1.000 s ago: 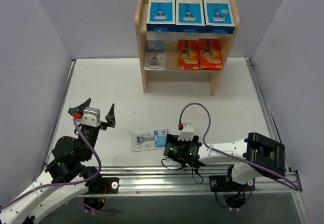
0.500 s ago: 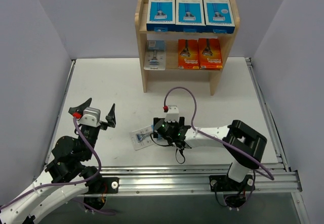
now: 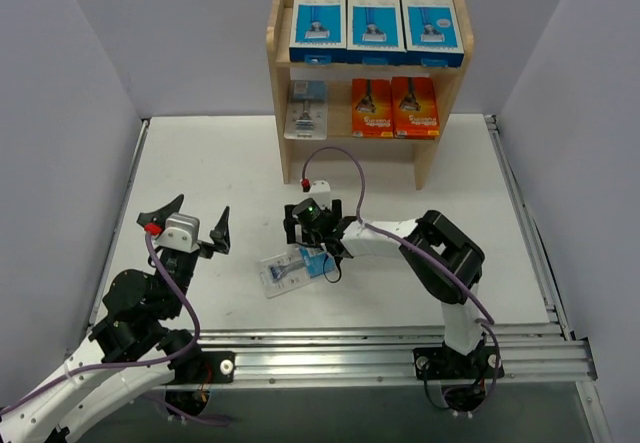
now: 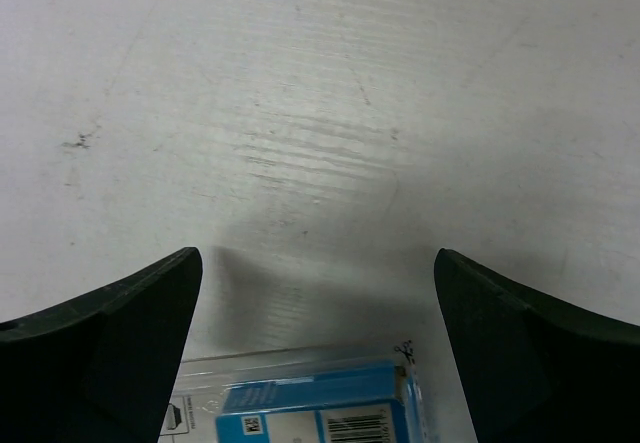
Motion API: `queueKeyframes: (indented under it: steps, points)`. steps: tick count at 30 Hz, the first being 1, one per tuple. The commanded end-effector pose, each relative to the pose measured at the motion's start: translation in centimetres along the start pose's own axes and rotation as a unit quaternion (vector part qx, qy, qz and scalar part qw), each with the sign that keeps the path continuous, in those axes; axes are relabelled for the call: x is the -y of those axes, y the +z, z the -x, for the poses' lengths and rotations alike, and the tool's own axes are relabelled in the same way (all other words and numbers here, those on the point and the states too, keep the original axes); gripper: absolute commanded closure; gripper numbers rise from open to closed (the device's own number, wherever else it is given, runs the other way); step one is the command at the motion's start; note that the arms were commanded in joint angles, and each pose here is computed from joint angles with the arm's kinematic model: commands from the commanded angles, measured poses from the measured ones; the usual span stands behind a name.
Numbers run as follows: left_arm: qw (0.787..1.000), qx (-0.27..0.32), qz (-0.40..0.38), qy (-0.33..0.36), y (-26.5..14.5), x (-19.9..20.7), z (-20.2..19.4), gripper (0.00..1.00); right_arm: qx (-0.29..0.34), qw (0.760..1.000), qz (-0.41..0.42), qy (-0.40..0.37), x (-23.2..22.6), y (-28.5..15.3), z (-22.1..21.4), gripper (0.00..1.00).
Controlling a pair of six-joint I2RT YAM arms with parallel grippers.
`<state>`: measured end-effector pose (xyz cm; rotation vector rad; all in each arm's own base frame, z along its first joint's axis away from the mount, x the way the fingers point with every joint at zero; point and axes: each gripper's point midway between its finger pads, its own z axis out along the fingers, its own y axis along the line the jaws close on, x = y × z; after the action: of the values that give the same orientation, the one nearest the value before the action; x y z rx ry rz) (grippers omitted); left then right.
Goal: Place and organize the shaving razors onto the shelf
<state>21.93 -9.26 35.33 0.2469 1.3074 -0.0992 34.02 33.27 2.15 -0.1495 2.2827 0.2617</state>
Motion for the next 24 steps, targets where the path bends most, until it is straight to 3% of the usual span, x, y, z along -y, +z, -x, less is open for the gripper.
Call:
queueKeyframes:
  steps: [1,10,17,24]
  points:
    - [0.999,0.024,0.0,-0.023,-0.1,-0.4,2.2,0.06,0.006,0.999,0.037,-0.023,-2.2,-0.2,2.0,0.04]
    - [1.0,0.022,0.0,-0.02,0.0,-0.3,2.1,0.06,0.029,1.0,0.006,0.007,-1.0,-3.6,5.1,0.04]
    - [1.0,0.023,0.006,-0.016,-0.1,-0.7,2.2,0.06,0.01,0.999,-0.029,0.027,-1.8,-7.0,3.1,0.19]
    - [1.0,0.025,0.004,-0.018,-0.2,-0.7,2.3,0.06,0.003,0.994,-0.014,0.104,-5.0,-9.7,2.0,0.33]
